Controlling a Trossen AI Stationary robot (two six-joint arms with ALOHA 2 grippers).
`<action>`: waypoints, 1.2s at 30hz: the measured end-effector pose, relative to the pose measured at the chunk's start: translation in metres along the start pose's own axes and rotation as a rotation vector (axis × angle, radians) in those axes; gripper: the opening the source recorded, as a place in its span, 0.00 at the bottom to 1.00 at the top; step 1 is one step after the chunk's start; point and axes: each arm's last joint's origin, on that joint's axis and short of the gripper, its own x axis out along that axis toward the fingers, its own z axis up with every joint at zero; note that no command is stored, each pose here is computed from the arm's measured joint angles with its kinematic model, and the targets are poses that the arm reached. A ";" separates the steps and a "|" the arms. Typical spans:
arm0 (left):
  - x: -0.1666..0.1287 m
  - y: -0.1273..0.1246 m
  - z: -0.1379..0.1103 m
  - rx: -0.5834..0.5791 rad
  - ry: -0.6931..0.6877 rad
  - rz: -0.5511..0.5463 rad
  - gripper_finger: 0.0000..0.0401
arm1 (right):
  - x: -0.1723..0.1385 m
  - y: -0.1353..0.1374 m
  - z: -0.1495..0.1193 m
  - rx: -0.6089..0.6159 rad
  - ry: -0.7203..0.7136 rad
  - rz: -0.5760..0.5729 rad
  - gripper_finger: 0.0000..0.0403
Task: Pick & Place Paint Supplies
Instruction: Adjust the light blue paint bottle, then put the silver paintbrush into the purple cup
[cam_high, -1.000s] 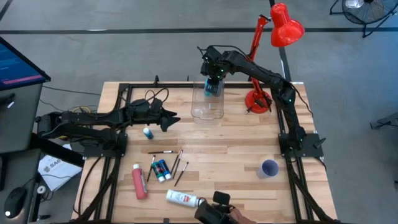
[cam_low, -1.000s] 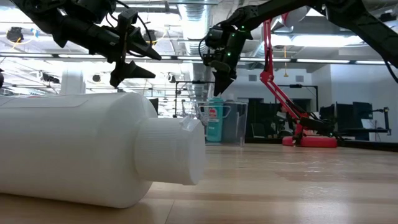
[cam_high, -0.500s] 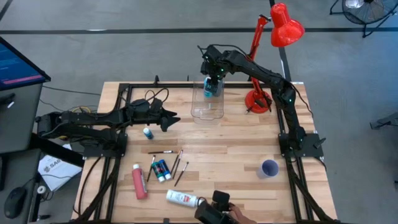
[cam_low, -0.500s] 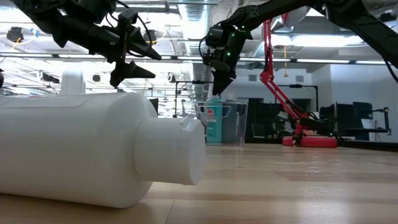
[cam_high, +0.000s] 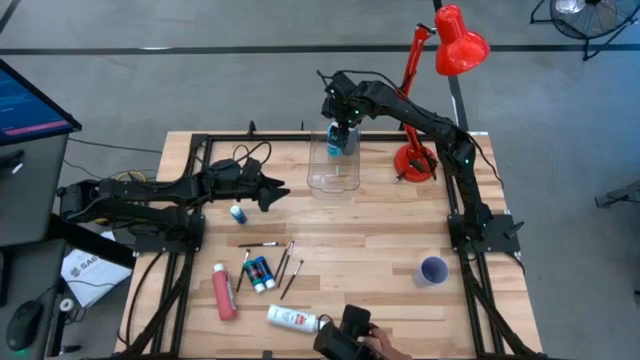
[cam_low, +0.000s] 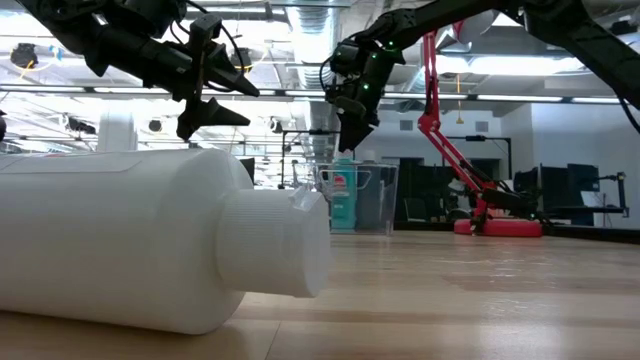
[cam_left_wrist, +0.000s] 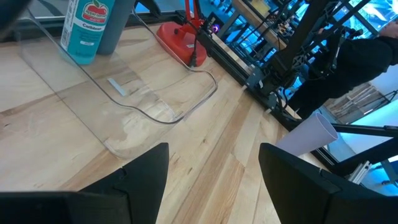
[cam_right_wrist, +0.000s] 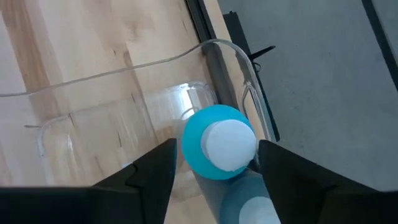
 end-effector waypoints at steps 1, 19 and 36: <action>0.000 0.000 0.000 0.000 0.000 0.000 0.61 | 0.000 0.000 0.000 0.004 0.000 0.000 0.57; -0.002 -0.001 0.002 0.008 -0.020 -0.007 0.61 | -0.062 -0.011 0.029 0.054 -0.209 -0.055 0.62; -0.031 -0.045 0.010 0.064 0.062 -0.318 0.61 | -0.117 0.146 0.024 -0.006 -0.080 0.361 0.62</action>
